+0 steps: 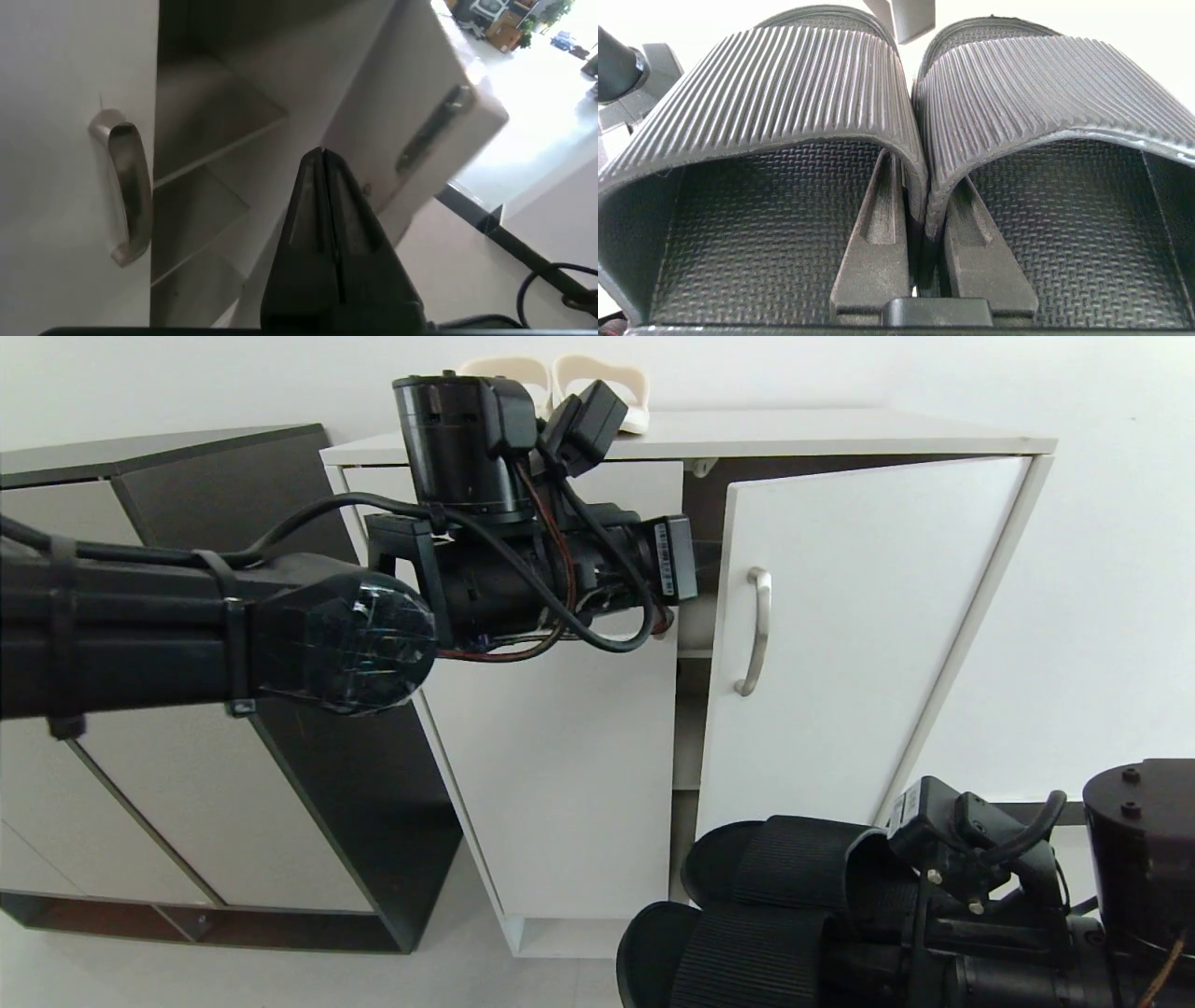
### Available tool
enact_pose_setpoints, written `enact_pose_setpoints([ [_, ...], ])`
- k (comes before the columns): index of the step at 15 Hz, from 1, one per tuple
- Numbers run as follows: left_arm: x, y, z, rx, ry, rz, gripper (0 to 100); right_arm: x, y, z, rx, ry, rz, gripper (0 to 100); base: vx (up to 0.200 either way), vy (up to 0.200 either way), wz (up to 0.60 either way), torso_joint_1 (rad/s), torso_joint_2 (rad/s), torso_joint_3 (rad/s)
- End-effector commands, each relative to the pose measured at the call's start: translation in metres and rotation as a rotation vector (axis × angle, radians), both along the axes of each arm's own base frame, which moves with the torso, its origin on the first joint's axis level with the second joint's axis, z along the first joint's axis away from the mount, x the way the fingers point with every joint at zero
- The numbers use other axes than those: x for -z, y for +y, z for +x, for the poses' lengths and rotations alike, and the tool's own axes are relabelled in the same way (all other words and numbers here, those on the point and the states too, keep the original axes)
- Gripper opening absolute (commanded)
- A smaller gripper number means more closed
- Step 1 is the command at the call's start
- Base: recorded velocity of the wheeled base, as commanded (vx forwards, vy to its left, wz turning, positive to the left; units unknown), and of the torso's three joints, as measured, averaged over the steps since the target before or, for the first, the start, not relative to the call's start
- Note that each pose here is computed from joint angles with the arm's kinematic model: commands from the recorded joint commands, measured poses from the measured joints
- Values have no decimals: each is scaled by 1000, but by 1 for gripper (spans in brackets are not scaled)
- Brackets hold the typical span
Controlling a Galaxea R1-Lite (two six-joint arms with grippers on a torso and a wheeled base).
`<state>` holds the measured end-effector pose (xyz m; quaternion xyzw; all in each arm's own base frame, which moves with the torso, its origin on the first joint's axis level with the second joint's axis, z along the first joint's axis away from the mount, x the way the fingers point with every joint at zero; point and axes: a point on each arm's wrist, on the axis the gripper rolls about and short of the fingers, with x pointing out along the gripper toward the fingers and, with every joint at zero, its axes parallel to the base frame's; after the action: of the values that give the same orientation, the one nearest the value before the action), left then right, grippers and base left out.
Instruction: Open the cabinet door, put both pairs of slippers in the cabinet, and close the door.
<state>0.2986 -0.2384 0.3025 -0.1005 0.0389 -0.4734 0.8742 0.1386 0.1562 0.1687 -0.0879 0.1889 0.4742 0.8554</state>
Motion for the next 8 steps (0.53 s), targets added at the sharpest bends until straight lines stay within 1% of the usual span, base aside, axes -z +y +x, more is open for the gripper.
enact_pose_setpoints([
  [1,8,-7,10,0,13,6,0,1,0,0,-1,3,-3,0,0,0,0,0,0,0],
  [3,1,-7,8,1,21,-23,0,1,1,1,-2,6,-5,0,0,0,0,0,0,0],
  [5,0,-6,8,-14,18,-27,0,6,3,-6,-31,20,-19,0,0,0,0,0,0,0],
  [7,1,-9,4,-45,23,-26,0,10,5,-15,-72,27,-28,0,-200,0,0,5,-2,2],
  [8,0,-15,-8,-28,22,-21,0,10,6,-15,-74,27,-28,0,-200,0,0,7,-2,2],
])
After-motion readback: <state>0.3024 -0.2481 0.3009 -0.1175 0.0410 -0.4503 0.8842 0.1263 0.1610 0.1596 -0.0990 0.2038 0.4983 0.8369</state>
